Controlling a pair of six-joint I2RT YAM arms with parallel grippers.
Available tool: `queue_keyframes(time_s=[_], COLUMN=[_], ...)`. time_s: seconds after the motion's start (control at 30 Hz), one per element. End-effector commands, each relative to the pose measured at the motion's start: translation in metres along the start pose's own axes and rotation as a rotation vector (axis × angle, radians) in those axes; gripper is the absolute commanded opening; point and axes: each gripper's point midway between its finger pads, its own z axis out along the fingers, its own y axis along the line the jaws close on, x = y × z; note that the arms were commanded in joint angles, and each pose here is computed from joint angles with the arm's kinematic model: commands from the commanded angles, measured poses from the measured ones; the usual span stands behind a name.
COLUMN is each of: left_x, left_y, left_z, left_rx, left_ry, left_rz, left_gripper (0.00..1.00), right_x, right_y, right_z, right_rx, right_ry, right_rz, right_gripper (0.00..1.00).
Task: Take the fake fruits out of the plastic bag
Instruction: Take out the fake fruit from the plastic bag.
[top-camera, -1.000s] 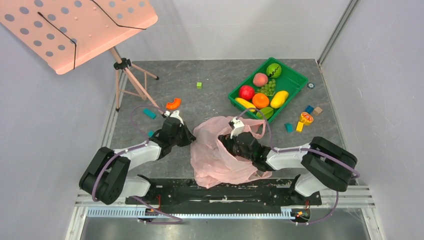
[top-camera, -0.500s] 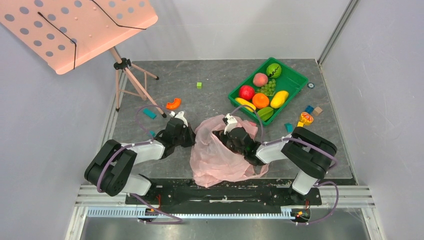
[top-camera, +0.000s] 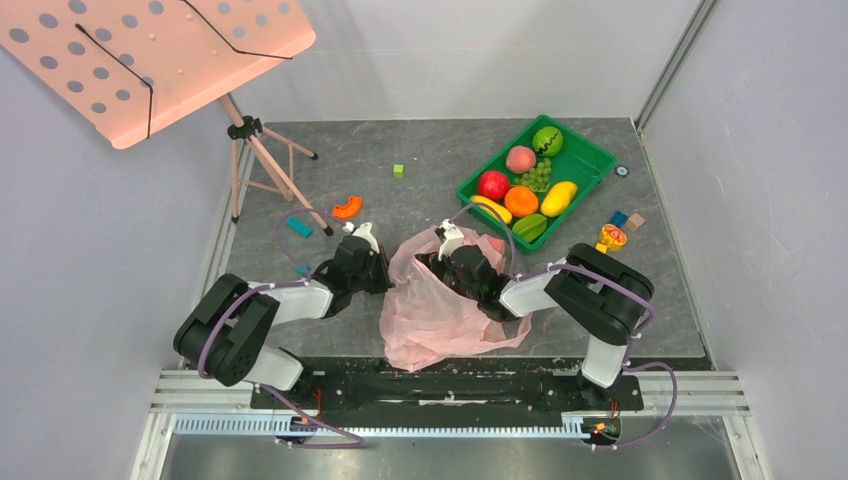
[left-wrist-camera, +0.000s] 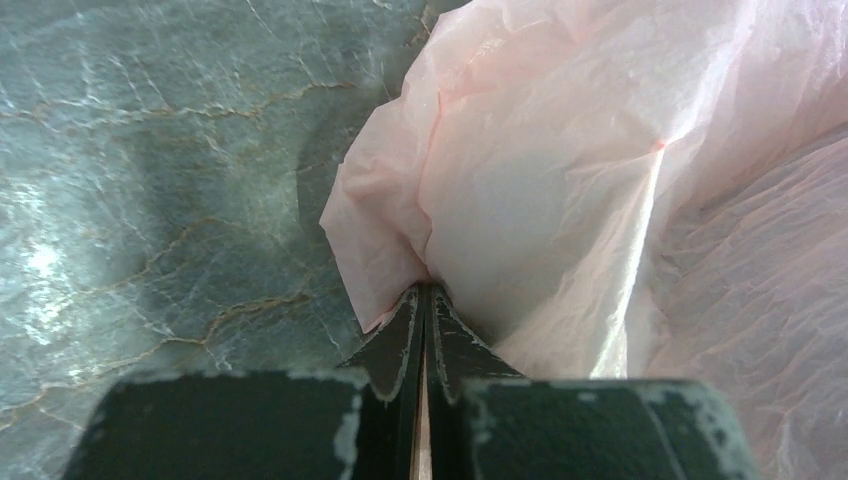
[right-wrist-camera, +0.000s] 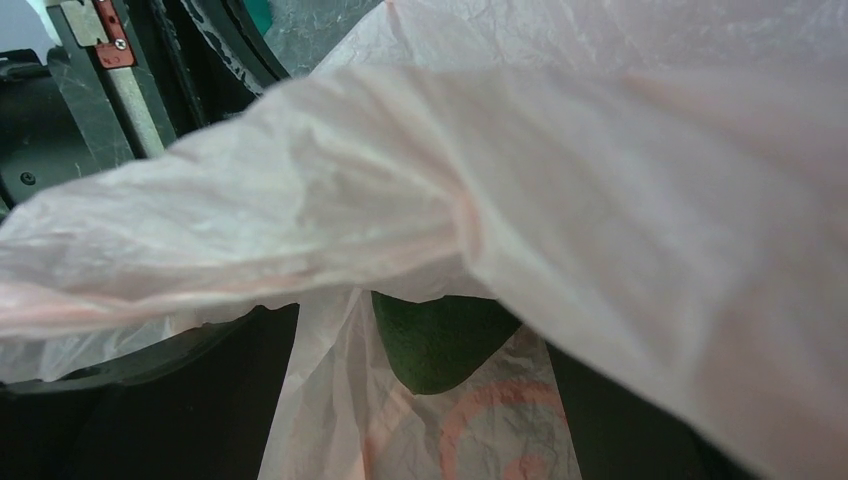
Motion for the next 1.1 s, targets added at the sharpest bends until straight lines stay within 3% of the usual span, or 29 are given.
queue_keyframes(time_s=[0.0,0.13,0.23,0.47,0.63,1.07], left_x=[0.004,0.007,0.008,0.008,0.009,0.009], left_y=[-0.034,-0.033,-0.032,-0.023,-0.014,0.001], left_z=[0.001,0.000,0.000,0.000,0.001,0.003], left_rx=[0.135,0.143,0.137,0.096,0.050,-0.026], left_ry=[0.018,0.020,0.017,0.013,0.009,0.007], left_rz=[0.028,0.033,0.030,0.022,0.019,0.014], left_gripper=[0.05,0.05,0.04,0.02,0.02,0.02], right_x=[0.009,0.013,0.012,-0.003,-0.014,-0.017], right_y=[-0.008,-0.009,-0.008,-0.014,-0.022,-0.037], right_z=[0.018,0.021,0.017,-0.007,-0.029,-0.104], right_rx=[0.024,0.009,-0.002,0.051,0.125,0.255], right_ry=[0.037,0.046,0.033,-0.030,-0.054,-0.023], right_rz=[-0.001,-0.004,-0.008,-0.080,-0.163,-0.280], right_gripper=[0.95,0.89,0.76,0.56,0.46,0.41])
